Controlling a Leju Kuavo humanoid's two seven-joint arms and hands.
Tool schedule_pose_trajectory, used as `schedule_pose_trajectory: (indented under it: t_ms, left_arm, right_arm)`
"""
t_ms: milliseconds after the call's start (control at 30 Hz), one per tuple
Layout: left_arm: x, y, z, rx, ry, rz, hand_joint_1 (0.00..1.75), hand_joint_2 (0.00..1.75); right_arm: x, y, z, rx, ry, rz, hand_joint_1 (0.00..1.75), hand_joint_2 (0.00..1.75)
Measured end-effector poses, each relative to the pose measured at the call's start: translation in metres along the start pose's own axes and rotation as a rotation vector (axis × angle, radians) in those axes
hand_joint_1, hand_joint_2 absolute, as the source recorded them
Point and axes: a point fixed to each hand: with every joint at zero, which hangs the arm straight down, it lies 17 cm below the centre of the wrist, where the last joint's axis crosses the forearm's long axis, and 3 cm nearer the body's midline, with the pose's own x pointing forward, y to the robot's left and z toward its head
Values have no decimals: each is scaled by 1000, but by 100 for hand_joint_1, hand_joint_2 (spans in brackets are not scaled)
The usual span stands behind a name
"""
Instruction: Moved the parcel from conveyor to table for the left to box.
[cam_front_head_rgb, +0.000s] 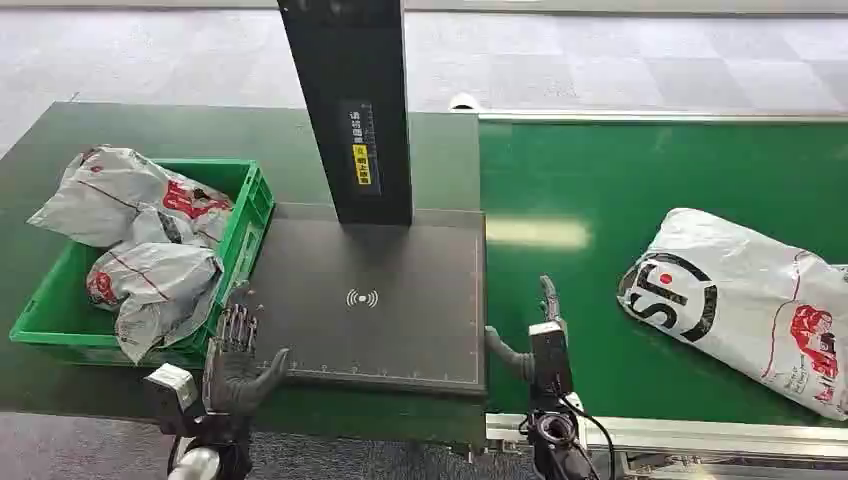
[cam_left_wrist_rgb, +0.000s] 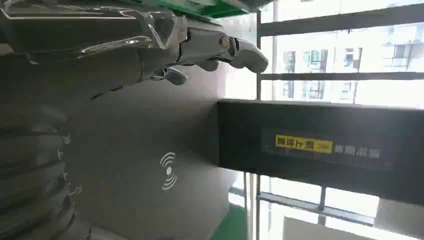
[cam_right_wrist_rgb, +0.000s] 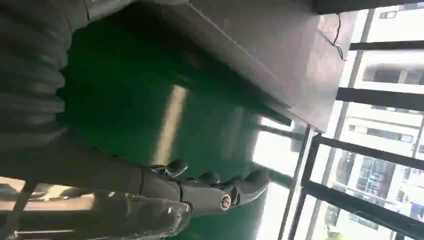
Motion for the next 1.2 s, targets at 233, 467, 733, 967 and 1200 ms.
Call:
schedule_pose_trajectory:
  t_ms: [233,467,733,967,1200]
  left_arm:
    - [-7,-31,6,-58,25,3,0,175]
    - [-7,-47,3,-107,32,29,0,175]
    - [-9,-58,-9,-142,30,39,0,175]
    - [-8,-53,-14,-111,22,52,0,175]
    - [-7,-37,-13,-37,14,49,0,175]
  right_arm:
    - [-8,-122,-25,-133,74,315,0,175]
    - [-46,-227,-39,-161,327,418,0,175]
    - [-90,-344,-30,-181,546,454,0,175]
    - [-130,-362,3,-40,815,413,0,175]
    - [-138,-390,19,-8,963,468,0,175]
